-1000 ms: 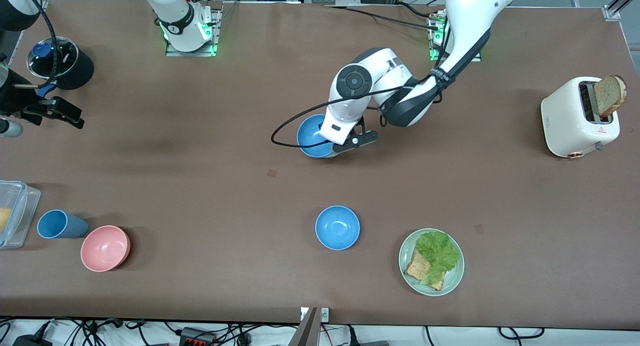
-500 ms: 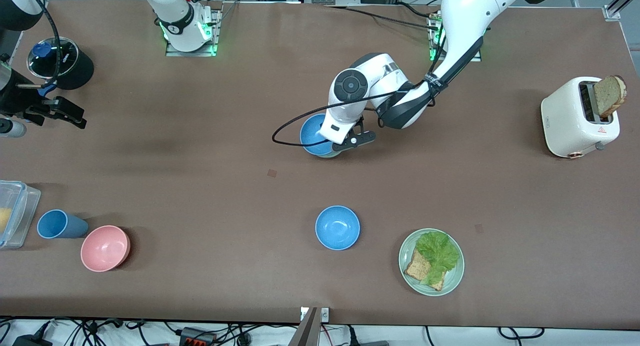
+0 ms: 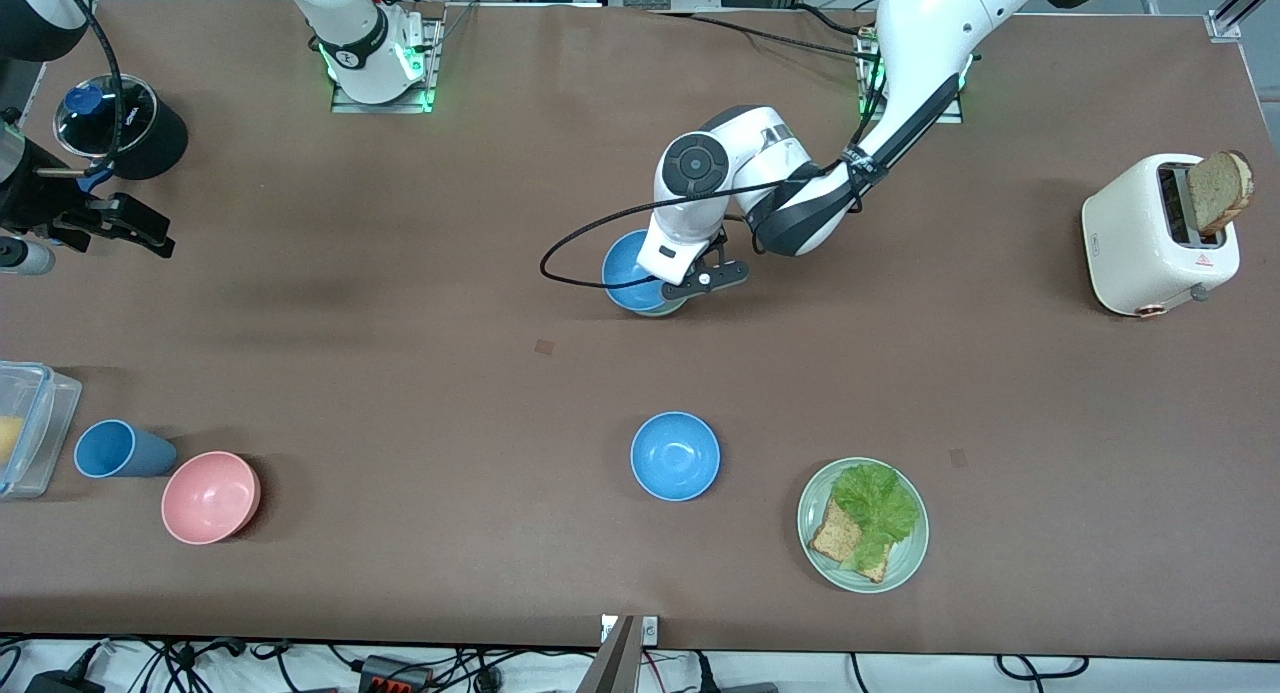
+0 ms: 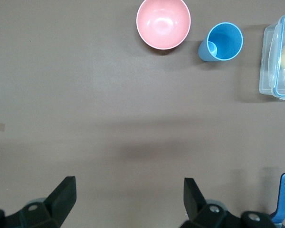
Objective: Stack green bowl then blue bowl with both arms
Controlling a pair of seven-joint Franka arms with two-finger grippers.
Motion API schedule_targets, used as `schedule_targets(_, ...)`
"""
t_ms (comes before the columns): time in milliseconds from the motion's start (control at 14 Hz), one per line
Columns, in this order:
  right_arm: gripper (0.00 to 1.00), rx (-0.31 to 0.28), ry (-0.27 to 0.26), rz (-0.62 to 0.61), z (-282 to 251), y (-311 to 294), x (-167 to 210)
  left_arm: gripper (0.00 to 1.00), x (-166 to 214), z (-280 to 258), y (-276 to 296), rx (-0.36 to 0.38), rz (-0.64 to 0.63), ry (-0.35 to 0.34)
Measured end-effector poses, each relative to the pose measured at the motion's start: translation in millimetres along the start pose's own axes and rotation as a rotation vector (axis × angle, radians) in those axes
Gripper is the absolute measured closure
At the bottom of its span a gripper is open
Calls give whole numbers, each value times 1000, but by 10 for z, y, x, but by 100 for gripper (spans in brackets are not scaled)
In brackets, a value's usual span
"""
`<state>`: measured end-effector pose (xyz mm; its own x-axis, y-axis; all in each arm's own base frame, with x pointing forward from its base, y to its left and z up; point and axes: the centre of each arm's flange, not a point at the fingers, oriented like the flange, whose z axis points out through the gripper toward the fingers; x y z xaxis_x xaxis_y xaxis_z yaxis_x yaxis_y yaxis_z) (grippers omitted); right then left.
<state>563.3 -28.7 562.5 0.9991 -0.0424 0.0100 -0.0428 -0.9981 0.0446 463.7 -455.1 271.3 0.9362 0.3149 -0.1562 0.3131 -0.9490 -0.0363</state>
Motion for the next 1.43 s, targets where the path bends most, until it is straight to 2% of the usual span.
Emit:
schedule_targets(143, 0, 0, -5, -6, 5, -32, -5, 78, 19, -8, -7, -1, -5, 1)
schedule_targets(571, 0, 0, -7, -7, 4, -39, -7, 72, 288, -415, -150, -2, -55, 24)
schedule_targets(714, 0, 0, -6, -5, 3, -29, -8, 70, 496, -652, -313, -31, -88, 20)
schedule_targets(786, 0, 0, -6, -3, 2, -18, -8, 65, 626, -768, -428, -45, -92, 14)
schedule_targets(857, 0, 0, -6, -1, 2, -7, -8, 64, 769, -883, -576, -53, -70, 3)
schedule_targets(929, 0, 0, -6, -1, 2, -2, -8, 58, 914, -1006, -741, -62, -48, -8)
schedule_targets(1000, 0, 0, -6, -1, 0, -3, -9, 58, 1067, -1151, -920, -80, -30, -14)
schedule_targets(1143, 0, 0, -5, -1, -4, -8, -9, 46, 1390, -1453, -1299, -129, 11, -6)
schedule_targets(1429, 0, 0, -9, -6, -6, -34, -16, 9, 1828, -1700, -1895, -101, 179, -15)
